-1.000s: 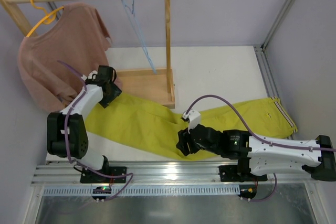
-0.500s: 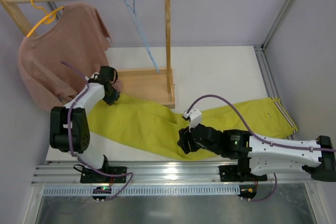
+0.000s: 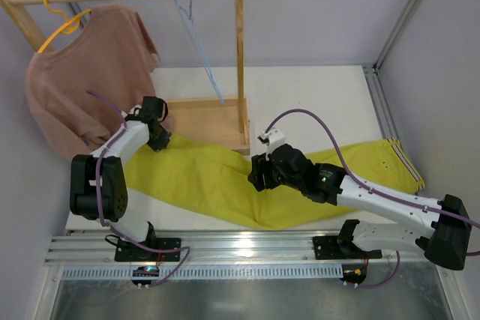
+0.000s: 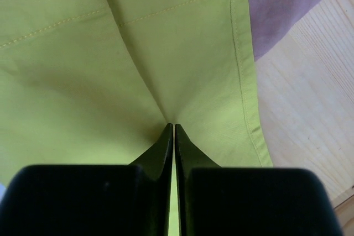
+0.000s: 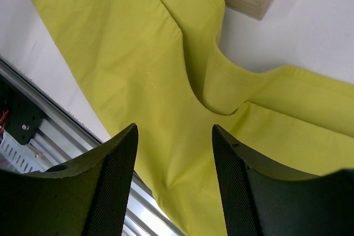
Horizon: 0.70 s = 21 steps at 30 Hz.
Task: Place the trousers on the hanger
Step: Fold the trousers
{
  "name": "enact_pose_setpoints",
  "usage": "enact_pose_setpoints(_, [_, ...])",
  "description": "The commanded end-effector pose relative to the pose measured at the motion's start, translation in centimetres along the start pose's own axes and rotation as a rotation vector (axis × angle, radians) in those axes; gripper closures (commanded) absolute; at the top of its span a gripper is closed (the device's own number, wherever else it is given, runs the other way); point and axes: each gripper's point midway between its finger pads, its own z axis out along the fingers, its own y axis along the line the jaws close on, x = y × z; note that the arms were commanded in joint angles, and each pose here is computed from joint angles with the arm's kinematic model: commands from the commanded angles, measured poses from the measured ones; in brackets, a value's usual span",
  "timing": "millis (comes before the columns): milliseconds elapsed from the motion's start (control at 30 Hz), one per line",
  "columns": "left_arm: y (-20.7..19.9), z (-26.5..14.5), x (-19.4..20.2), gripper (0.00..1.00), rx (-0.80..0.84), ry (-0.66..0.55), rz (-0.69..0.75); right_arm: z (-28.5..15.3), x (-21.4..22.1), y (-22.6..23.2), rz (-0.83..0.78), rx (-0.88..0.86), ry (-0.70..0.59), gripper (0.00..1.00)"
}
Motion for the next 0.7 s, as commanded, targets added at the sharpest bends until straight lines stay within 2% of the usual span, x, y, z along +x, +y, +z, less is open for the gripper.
enact_pose_setpoints(0, [0.2,-1.5,-1.0,1.00,0.028,-0.056,-0.034,0.7,-1.3,1.8,-0.020,-0.065,-0.016,0.41])
enact_pose_setpoints(333, [1.0,-3.6,-3.0,1.00,0.008,-0.142,-0.032,2.1,-0.1,1.7,-0.010,-0.060,0.019,0.41])
enact_pose_setpoints(367, [0.8,-3.7,-3.0,0.92,0.015,-0.140,-0.024,2.1,0.0,1.7,-0.013,-0.059,0.023,0.41])
enact_pose_setpoints(400, [0.6,-3.8,-3.1,0.78,0.018,-0.139,-0.024,2.1,0.0,1.8,-0.012,-0.063,0.022,0.41])
enact_pose_setpoints(433, [0.5,-3.8,-3.2,0.52,0.017,-0.134,-0.028,2.1,0.0,1.9,-0.013,-0.066,0.026,0.41])
enact_pose_setpoints(600, [0.0,-3.7,-2.1,0.29,-0.025,-0.087,-0.036,2.3,0.2,1.8,-0.021,-0.061,0.031,0.41])
enact_pose_setpoints(667, [0.1,-3.1,-2.0,0.28,-0.050,-0.088,-0.026,2.4,0.3,1.8,-0.023,-0.064,0.038,0.41])
